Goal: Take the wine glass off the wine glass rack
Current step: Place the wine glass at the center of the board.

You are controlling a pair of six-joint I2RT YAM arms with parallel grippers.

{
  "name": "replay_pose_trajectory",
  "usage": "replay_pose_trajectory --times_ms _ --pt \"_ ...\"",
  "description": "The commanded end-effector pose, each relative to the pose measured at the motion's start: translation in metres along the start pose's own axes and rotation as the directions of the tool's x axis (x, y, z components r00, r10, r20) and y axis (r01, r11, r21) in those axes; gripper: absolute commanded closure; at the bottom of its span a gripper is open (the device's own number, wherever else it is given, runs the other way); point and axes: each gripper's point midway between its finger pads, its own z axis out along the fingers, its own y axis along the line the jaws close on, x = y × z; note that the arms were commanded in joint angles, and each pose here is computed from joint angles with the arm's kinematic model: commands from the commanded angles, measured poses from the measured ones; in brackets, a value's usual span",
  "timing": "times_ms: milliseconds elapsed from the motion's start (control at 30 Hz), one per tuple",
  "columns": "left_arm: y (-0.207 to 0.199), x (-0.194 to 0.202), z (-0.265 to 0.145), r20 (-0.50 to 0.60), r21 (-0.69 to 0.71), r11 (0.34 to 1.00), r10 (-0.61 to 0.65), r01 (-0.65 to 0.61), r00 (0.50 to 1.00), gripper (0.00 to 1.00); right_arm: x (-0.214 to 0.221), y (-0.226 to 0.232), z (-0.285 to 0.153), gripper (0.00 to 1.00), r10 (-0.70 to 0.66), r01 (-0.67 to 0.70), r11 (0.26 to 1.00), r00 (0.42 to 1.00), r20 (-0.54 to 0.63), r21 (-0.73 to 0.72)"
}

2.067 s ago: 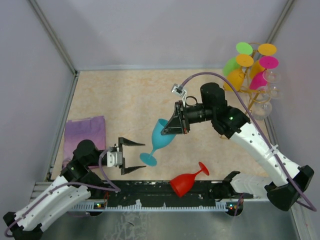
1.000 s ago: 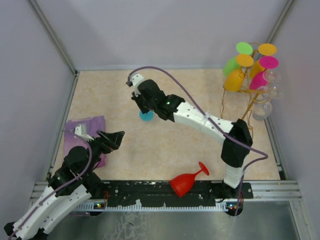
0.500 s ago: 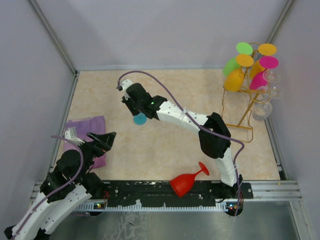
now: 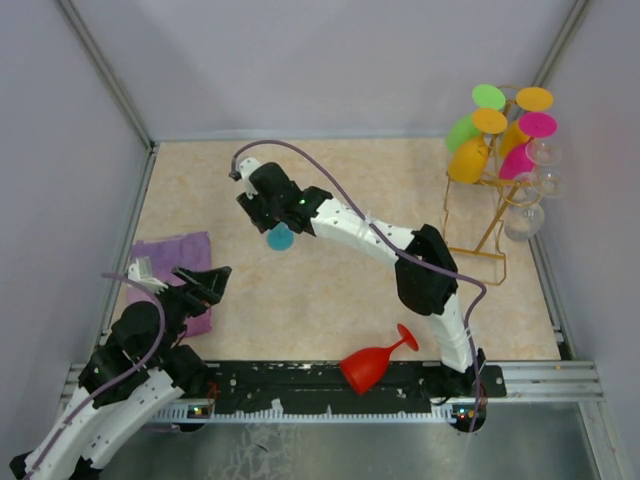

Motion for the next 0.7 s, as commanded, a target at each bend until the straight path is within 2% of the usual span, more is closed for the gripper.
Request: replay_pose_trajectory --times_ms 0,67,233,400,567,667 --pt "-0.015 -0.002 0.0 -0.003 0.065 0.998 0.014 -0.014 1.0 0.0 -0.066 0.004 -0.045 0.59 -0.028 0.031 0.999 0.988 0.152 -0.021" --pt "-0.019 0.002 0.001 -0.02 0.08 0.997 0.018 -0.016 1.0 0.0 -0.077 0.0 -0.061 0.5 -0.044 0.045 0.999 0.983 0.176 -0.002" --pt "-0.032 0.012 0.007 -0.07 0.124 0.992 0.042 -0.033 0.997 0.0 -0.086 -0.017 -0.109 0.36 -0.063 0.048 0.996 0.975 0.212 0.078" --pt "-0.049 0.028 0.014 -0.152 0.175 0.983 0.082 -0.054 0.985 0.0 -0.064 -0.03 -0.16 0.28 -0.021 -0.007 0.992 0.974 0.226 0.126" --pt "-0.063 0.053 0.022 -0.264 0.206 0.978 0.091 -0.036 0.96 0.01 0.004 -0.044 -0.206 0.18 0.101 -0.134 0.974 0.978 0.18 0.183" --pt "-0.068 0.07 0.028 -0.329 0.207 0.977 0.012 0.059 0.944 0.01 0.062 -0.045 -0.221 0.15 0.19 -0.206 0.958 0.977 0.093 0.199"
